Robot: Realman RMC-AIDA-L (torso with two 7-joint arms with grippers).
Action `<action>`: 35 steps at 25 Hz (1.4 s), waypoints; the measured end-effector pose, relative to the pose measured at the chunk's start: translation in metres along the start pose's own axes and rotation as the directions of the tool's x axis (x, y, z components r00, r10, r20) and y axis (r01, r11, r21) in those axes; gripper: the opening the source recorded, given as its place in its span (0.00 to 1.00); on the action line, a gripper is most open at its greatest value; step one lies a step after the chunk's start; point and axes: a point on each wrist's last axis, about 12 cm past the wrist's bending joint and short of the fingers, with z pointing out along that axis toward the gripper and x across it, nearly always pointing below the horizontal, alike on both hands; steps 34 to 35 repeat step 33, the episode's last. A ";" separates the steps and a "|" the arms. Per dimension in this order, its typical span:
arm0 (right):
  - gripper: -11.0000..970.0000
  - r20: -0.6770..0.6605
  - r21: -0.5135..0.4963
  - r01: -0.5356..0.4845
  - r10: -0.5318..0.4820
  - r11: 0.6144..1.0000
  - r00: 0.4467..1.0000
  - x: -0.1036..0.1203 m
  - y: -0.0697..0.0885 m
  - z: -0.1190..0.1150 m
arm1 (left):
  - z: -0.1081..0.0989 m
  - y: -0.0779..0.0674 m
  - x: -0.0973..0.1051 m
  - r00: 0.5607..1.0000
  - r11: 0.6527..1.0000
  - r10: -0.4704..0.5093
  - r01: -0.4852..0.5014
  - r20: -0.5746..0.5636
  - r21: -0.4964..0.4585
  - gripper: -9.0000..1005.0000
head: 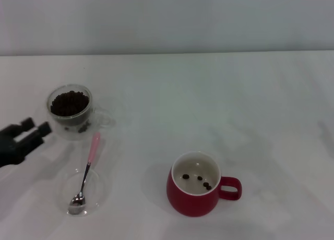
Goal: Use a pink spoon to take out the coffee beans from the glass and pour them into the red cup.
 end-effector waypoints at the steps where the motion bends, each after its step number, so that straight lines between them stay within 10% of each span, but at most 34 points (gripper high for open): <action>1: 0.55 0.001 -0.001 0.001 -0.001 1.000 1.000 0.000 0.000 0.000 | -0.006 -0.001 -0.001 0.999 0.999 0.033 -0.033 0.029 0.001 0.55; 11: 0.55 0.006 -0.053 0.027 -0.027 0.998 1.000 0.001 0.010 -0.001 | -0.078 0.009 -0.003 0.893 0.919 0.351 -0.272 0.282 -0.285 0.55; 19: 0.55 -0.001 -0.020 0.102 -0.102 0.995 0.995 0.004 0.024 -0.017 | -0.112 0.020 0.007 0.795 0.761 0.514 -0.249 0.321 -0.599 0.56; 26: 0.55 -0.006 -0.008 0.127 -0.127 0.992 0.992 0.005 0.024 -0.017 | -0.114 0.024 0.009 0.728 0.629 0.612 -0.213 0.308 -0.747 0.56; 35: 0.55 0.008 -0.010 0.153 -0.153 0.988 0.988 0.004 0.022 -0.013 | -0.091 0.026 0.004 0.693 0.565 0.661 -0.207 0.287 -0.799 0.56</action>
